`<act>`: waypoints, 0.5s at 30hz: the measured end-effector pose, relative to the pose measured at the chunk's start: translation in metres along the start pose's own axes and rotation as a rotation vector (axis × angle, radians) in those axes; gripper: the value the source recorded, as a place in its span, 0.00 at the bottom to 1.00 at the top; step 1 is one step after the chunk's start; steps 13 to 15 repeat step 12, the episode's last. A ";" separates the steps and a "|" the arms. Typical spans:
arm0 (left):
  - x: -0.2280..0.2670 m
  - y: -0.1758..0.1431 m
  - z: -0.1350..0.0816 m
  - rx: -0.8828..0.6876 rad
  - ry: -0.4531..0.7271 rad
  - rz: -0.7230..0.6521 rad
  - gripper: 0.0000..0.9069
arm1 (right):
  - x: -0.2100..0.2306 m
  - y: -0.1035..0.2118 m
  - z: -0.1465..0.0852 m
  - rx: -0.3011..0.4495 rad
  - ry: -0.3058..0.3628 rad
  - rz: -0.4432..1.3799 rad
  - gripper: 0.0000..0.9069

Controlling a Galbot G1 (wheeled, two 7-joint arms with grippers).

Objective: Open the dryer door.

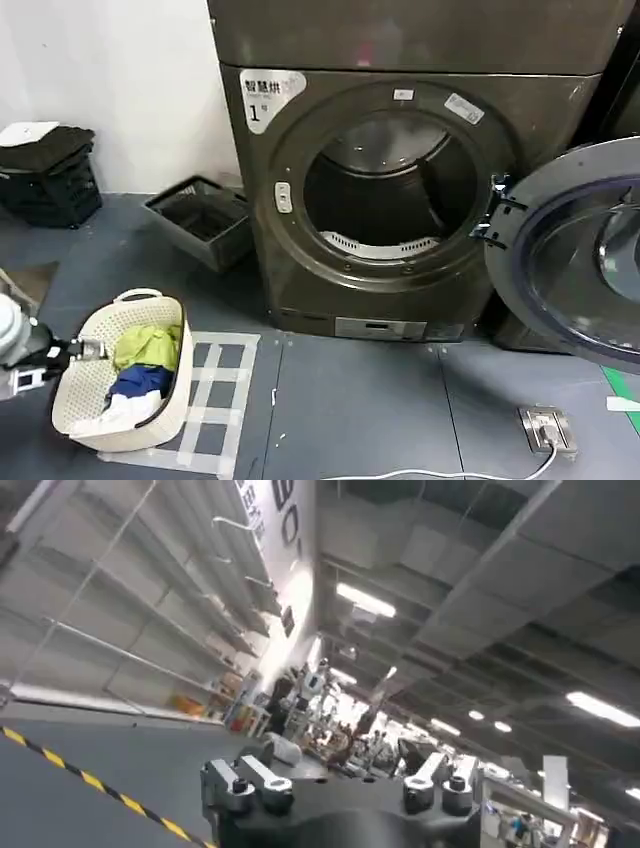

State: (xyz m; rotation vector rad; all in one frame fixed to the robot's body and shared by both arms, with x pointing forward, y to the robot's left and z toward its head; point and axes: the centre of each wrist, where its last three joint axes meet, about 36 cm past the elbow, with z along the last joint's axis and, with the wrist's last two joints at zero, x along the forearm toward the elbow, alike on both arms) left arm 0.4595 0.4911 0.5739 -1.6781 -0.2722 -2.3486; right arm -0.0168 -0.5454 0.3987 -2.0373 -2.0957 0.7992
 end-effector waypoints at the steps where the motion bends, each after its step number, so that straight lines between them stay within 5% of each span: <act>1: -0.003 -0.001 -0.004 0.010 -0.025 -0.011 1.00 | 0.000 0.000 0.000 0.001 -0.001 -0.001 1.00; 15: -0.010 0.000 -0.014 0.011 -0.071 -0.012 1.00 | 0.000 -0.003 0.001 0.006 -0.005 0.000 1.00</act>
